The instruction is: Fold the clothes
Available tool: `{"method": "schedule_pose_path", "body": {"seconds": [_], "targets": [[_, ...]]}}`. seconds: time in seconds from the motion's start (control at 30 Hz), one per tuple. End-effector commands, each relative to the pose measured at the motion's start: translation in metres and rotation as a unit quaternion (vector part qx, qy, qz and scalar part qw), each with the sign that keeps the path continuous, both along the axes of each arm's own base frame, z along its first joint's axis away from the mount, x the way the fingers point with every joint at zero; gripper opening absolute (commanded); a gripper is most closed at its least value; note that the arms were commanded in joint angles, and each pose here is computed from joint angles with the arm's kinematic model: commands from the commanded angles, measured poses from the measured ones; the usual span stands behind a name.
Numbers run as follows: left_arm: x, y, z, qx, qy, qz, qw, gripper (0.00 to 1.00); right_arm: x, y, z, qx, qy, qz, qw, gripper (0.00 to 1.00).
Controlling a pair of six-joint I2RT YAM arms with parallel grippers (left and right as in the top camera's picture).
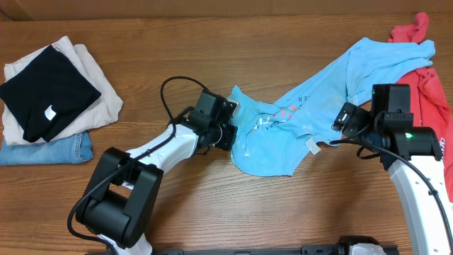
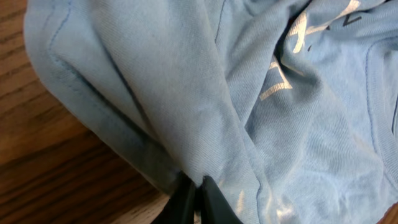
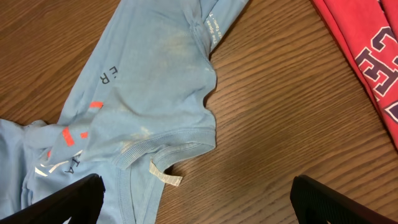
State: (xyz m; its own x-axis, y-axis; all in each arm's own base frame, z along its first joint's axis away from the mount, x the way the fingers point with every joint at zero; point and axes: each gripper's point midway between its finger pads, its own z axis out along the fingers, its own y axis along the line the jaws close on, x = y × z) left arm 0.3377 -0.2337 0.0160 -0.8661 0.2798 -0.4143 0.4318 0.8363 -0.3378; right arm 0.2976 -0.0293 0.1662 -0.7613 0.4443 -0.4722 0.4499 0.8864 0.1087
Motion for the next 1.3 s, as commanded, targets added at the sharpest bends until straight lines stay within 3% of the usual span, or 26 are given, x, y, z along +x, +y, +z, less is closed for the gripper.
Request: {"method": "schedule_pose_path", "body": {"seconds": [0.0,0.23,0.5,0.67,0.7,0.73,0.9,1.07,1.27], "targets": [[0.002,-0.009,0.002,-0.005,-0.004,-0.009,1.0,0.04,0.003,-0.001,0.01,0.001,-0.016,-0.003,1.0,1.0],[0.015,-0.002,0.014,0.003,-0.019,0.007,1.0,0.04,0.003,-0.001,0.01,0.001,-0.016,-0.003,1.0,1.0],[0.123,0.106,0.131,0.092,-0.167,0.143,0.971,0.04,0.003,-0.001,0.01,0.001,-0.016,-0.003,1.0,1.0],[0.164,0.193,0.207,0.067,-0.205,0.273,0.938,0.04,0.003,-0.001,0.01,0.001,-0.016,-0.003,1.0,1.0],[0.167,0.21,0.218,0.049,-0.201,0.308,0.929,0.16,0.003,-0.001,0.01,0.001,-0.016,-0.003,1.0,1.0],[0.169,0.223,0.229,0.01,-0.192,0.33,0.924,0.98,0.003,-0.001,0.01,0.001,-0.016,-0.003,1.0,1.0],[0.152,0.198,0.221,-0.07,-0.128,0.277,0.95,1.0,0.003,-0.001,0.01,0.001,-0.016,-0.003,1.0,1.0],[0.129,0.144,0.191,-0.069,-0.057,0.218,0.972,1.0,0.003,-0.001,0.01,0.001,-0.016,-0.003,1.0,1.0],[0.117,0.047,0.164,-0.055,-0.057,0.098,0.992,1.0,0.003,-0.001,0.01,0.001,-0.015,-0.003,1.0,1.0]]}}
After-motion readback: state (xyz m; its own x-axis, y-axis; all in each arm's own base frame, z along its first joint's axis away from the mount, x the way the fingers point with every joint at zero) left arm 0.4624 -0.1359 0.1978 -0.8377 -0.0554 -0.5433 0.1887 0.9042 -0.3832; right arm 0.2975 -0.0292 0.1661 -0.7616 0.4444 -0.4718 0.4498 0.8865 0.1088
